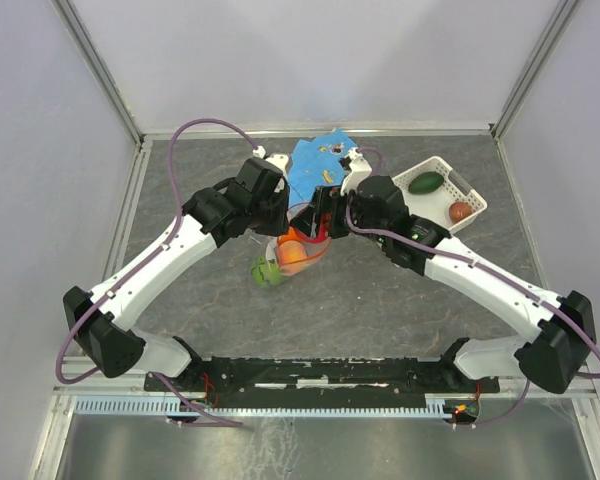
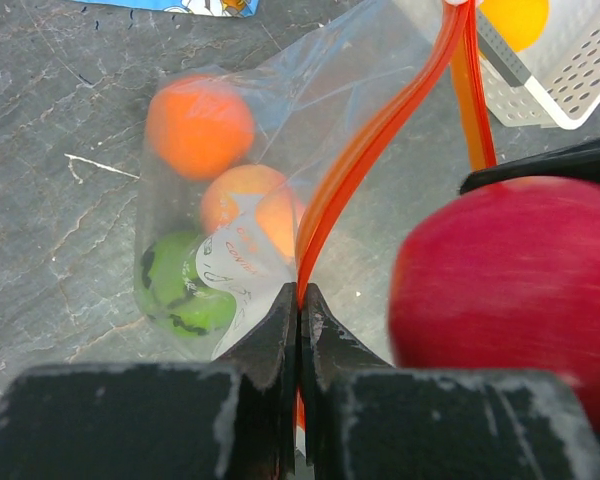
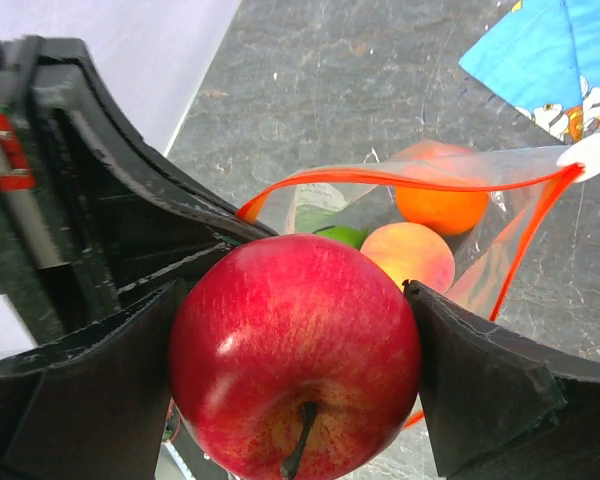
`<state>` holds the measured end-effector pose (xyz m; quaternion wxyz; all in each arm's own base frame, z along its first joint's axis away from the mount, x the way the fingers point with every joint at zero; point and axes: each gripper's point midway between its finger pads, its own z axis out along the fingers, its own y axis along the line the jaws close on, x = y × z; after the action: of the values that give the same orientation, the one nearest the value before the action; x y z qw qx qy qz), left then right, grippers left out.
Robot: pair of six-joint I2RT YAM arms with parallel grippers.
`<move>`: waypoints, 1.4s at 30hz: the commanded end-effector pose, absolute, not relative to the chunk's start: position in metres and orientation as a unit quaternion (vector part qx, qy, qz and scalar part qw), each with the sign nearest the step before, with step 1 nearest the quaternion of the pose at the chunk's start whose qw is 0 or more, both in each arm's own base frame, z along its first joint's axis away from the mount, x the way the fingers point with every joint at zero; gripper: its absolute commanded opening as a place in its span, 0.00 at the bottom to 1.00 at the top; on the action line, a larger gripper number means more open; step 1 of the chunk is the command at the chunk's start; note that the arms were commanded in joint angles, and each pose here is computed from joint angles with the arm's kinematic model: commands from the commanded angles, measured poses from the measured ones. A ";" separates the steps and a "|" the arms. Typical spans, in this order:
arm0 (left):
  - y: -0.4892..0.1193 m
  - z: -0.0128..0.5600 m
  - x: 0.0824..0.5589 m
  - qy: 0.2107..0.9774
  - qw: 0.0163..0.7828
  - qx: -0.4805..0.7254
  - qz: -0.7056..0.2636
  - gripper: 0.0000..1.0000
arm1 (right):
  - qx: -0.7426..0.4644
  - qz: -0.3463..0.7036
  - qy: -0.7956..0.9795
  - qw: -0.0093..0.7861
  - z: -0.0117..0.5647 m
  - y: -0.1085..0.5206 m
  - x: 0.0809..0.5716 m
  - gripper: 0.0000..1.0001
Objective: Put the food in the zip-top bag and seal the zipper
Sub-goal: Place the fake fruit in the zipper food storage bag, then pick up the fake fruit from the bin.
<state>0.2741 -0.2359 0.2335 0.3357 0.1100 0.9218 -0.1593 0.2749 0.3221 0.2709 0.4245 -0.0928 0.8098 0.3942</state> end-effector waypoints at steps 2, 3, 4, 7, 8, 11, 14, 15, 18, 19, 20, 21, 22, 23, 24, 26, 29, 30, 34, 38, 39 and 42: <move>-0.246 0.258 0.277 0.906 0.358 0.094 -0.203 0.03 | -0.092 0.405 0.805 0.424 0.269 0.335 0.281 0.72; -0.247 0.259 0.276 0.906 0.358 0.096 -0.206 0.03 | -0.085 0.394 0.810 0.427 0.263 0.332 0.285 0.73; -0.248 0.260 0.276 0.905 0.358 0.097 -0.208 0.03 | -0.075 0.382 0.814 0.430 0.258 0.329 0.289 0.74; -0.248 0.262 0.275 0.904 0.358 0.099 -0.211 0.03 | -0.066 0.361 0.822 0.435 0.249 0.325 0.296 0.77; -0.248 0.262 0.275 0.904 0.358 0.099 -0.212 0.03 | -0.066 0.358 0.824 0.434 0.246 0.326 0.298 0.78; -0.249 0.260 0.275 0.905 0.356 0.095 -0.213 0.03 | -0.063 0.346 0.832 0.429 0.234 0.327 0.302 0.81; -0.254 0.260 0.275 0.904 0.352 0.092 -0.224 0.03 | -0.052 0.336 0.836 0.431 0.226 0.325 0.307 0.85; -0.254 0.261 0.274 0.904 0.352 0.091 -0.227 0.03 | -0.051 0.335 0.835 0.432 0.225 0.325 0.308 0.87; -0.254 0.263 0.275 0.902 0.356 0.086 -0.228 0.03 | -0.048 0.335 0.834 0.435 0.227 0.326 0.311 0.92; -0.254 0.263 0.276 0.902 0.357 0.085 -0.228 0.03 | -0.048 0.334 0.834 0.435 0.227 0.326 0.311 0.93; -0.253 0.263 0.276 0.902 0.357 0.085 -0.227 0.03 | -0.049 0.334 0.834 0.436 0.229 0.326 0.311 0.94; -0.253 0.262 0.276 0.903 0.357 0.084 -0.226 0.03 | -0.050 0.335 0.834 0.436 0.231 0.326 0.310 0.96; -0.253 0.261 0.276 0.903 0.356 0.084 -0.224 0.03 | -0.050 0.336 0.833 0.436 0.234 0.325 0.310 0.97; -0.253 0.260 0.276 0.904 0.355 0.083 -0.223 0.03 | -0.051 0.335 0.833 0.437 0.235 0.324 0.309 0.98; -0.253 0.259 0.276 0.905 0.354 0.081 -0.222 0.03 | -0.053 0.337 0.831 0.441 0.240 0.323 0.308 0.98; -0.252 0.256 0.277 0.907 0.352 0.076 -0.218 0.03 | -0.052 0.332 0.829 0.447 0.244 0.318 0.307 0.98; -0.253 0.250 0.279 0.911 0.346 0.070 -0.212 0.03 | -0.052 0.330 0.826 0.453 0.253 0.313 0.304 1.00; -0.253 0.249 0.280 0.912 0.345 0.068 -0.212 0.03 | -0.056 0.332 0.826 0.452 0.256 0.313 0.302 1.00; -0.251 0.248 0.282 0.913 0.348 0.059 -0.206 0.03 | -0.082 0.316 0.823 0.465 0.278 0.303 0.298 0.99; -0.247 0.245 0.281 0.916 0.345 0.057 -0.196 0.03 | -0.099 0.281 0.830 0.471 0.291 0.277 0.296 0.99; -0.247 0.245 0.281 0.916 0.344 0.058 -0.195 0.03 | -0.098 0.274 0.830 0.477 0.296 0.269 0.299 0.99; -0.244 0.245 0.281 0.917 0.347 0.058 -0.190 0.03 | -0.087 0.229 0.843 0.478 0.294 0.236 0.306 1.00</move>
<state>0.2745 -0.2432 0.2372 0.3310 0.0808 0.9217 -0.1853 0.2987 0.2785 0.2709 0.4496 -0.0891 0.8430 0.2815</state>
